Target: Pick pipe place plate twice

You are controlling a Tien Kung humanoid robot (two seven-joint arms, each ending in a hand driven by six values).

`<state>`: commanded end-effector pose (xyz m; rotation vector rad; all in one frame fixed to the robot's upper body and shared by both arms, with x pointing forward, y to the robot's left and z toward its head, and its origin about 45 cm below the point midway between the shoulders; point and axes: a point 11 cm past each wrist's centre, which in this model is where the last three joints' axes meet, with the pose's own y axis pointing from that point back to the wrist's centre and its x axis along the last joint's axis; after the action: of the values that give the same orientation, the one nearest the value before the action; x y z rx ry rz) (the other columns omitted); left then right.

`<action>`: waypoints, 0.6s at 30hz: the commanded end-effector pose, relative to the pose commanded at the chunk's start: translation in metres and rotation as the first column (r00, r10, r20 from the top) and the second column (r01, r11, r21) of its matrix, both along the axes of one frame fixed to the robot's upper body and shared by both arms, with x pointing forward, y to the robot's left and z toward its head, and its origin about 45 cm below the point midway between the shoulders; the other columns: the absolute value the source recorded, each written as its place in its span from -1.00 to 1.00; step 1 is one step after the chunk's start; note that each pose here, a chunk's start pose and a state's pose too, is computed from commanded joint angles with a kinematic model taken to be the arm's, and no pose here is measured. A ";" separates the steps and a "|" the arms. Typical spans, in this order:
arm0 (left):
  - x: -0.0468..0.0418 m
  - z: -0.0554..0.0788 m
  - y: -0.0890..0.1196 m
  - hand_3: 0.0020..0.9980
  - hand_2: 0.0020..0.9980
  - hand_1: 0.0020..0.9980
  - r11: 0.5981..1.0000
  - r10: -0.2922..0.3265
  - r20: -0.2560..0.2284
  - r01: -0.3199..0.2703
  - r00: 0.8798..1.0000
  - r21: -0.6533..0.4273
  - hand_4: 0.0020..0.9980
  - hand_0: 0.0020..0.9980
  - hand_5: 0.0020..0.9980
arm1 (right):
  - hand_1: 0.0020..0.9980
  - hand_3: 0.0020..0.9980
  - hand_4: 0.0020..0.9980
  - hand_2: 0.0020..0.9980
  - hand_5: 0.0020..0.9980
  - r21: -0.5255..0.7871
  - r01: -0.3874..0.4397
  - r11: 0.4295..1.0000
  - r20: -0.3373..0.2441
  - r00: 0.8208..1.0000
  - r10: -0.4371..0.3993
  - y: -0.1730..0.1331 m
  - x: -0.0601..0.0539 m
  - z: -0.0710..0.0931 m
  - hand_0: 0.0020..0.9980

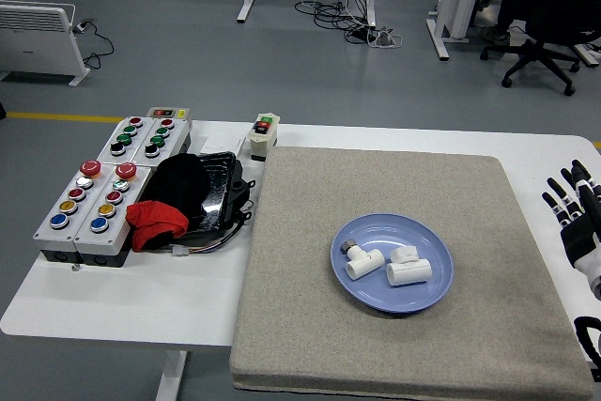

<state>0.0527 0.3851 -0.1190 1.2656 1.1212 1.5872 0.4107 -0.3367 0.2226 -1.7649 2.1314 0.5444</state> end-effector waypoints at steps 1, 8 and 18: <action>0.0000 0.000 0.000 0.18 0.04 0.18 1.000 0.000 0.000 0.000 1.000 0.000 -0.47 0.25 1.00 | 0.67 0.71 0.10 0.80 0.30 -0.001 0.001 1.000 0.003 1.000 -0.001 0.000 0.000 0.000 0.79; 0.0000 0.000 0.000 0.18 0.04 0.18 1.000 -0.002 -0.001 0.002 1.000 0.000 -0.47 0.25 1.00 | 0.69 0.71 0.10 0.81 0.31 -0.003 0.008 1.000 0.006 1.000 -0.008 -0.002 -0.002 -0.002 0.82; -0.0014 0.000 -0.001 0.18 0.04 0.18 1.000 -0.001 -0.003 0.001 1.000 0.000 -0.47 0.25 1.00 | 0.71 0.71 0.10 0.82 0.33 -0.008 0.007 1.000 0.007 1.000 -0.007 -0.002 -0.003 -0.005 0.85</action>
<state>0.0512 0.3845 -0.1194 1.2685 1.1219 1.5853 0.4074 -0.3385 0.2177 -1.7604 2.1373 0.5279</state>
